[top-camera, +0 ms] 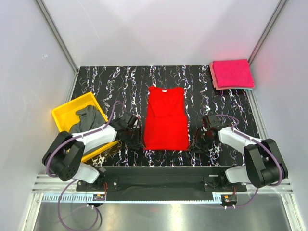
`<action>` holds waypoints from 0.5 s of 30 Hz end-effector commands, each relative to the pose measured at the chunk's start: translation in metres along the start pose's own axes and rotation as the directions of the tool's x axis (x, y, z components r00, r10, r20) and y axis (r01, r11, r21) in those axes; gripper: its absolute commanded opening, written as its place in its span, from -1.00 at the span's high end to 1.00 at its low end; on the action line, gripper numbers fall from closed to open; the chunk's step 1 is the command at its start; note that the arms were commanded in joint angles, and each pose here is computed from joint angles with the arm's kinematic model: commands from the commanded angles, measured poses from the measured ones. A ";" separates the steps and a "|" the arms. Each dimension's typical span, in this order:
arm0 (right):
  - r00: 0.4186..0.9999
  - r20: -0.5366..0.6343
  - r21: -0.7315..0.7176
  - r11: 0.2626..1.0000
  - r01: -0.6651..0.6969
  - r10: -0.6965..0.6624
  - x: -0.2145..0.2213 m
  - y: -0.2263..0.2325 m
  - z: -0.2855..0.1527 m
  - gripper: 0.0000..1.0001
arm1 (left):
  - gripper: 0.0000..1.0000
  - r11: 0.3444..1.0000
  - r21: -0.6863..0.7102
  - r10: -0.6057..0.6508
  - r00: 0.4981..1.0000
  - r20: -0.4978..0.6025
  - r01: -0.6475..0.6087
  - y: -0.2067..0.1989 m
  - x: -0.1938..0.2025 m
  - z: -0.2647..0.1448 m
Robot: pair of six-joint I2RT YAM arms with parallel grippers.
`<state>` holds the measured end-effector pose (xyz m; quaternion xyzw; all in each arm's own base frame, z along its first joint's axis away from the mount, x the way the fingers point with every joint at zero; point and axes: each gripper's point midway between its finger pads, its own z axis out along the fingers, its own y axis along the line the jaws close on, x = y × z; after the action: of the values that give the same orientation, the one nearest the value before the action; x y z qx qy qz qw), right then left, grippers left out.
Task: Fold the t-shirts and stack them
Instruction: Fold the tshirt
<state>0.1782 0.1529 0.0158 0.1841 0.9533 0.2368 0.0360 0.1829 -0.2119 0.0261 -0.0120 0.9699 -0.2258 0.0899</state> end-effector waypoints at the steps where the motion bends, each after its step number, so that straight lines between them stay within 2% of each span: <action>1: 1.000 -0.009 -0.023 1.000 0.000 0.000 0.000 0.004 0.005 0.20 | 0.07 0.999 0.042 -0.006 1.000 -0.003 0.006 -0.006 0.000 0.008; 5: 1.000 -0.014 -0.019 1.000 -0.006 0.005 0.002 0.001 0.009 0.21 | 0.12 0.999 0.041 -0.013 1.000 -0.012 0.013 -0.003 0.001 0.015; 8: 1.000 -0.006 -0.014 1.000 -0.003 0.003 0.001 0.000 0.008 0.29 | 0.29 0.999 0.026 -0.024 0.999 -0.022 0.024 0.001 0.005 0.018; 9: 1.000 -0.003 -0.013 1.000 -0.007 0.007 0.001 0.000 0.007 0.40 | 0.34 0.999 0.025 -0.024 0.999 -0.021 0.024 0.001 0.005 0.018; 11: 1.000 0.007 -0.011 1.000 -0.003 0.003 -0.001 -0.001 0.007 0.59 | 0.62 0.999 0.026 -0.021 1.000 -0.017 0.021 0.000 0.003 0.017; 12: 1.000 0.010 -0.010 1.000 -0.003 0.003 -0.001 -0.001 0.007 0.88 | 0.73 1.000 0.021 -0.022 1.000 -0.018 0.023 0.001 0.003 0.017; 13: 1.000 0.009 -0.002 1.000 -0.005 0.005 -0.001 -0.002 0.008 1.00 | 0.84 0.999 0.023 -0.021 1.000 -0.016 0.022 0.000 0.002 0.016; 14: 1.000 0.013 -0.004 1.000 -0.001 0.001 -0.001 -0.002 0.007 1.00 | 1.00 0.999 0.026 -0.022 1.000 -0.017 0.023 -0.002 0.002 0.015; 15: 1.000 0.015 -0.008 1.000 0.003 -0.003 -0.001 -0.001 0.007 1.00 | 1.00 0.999 0.030 -0.023 1.000 -0.015 0.023 -0.003 0.001 0.014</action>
<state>0.1773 0.1570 0.0111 0.1892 0.9496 0.2483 0.0295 0.1847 -0.2214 0.0164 -0.0227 0.9662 -0.2441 0.0799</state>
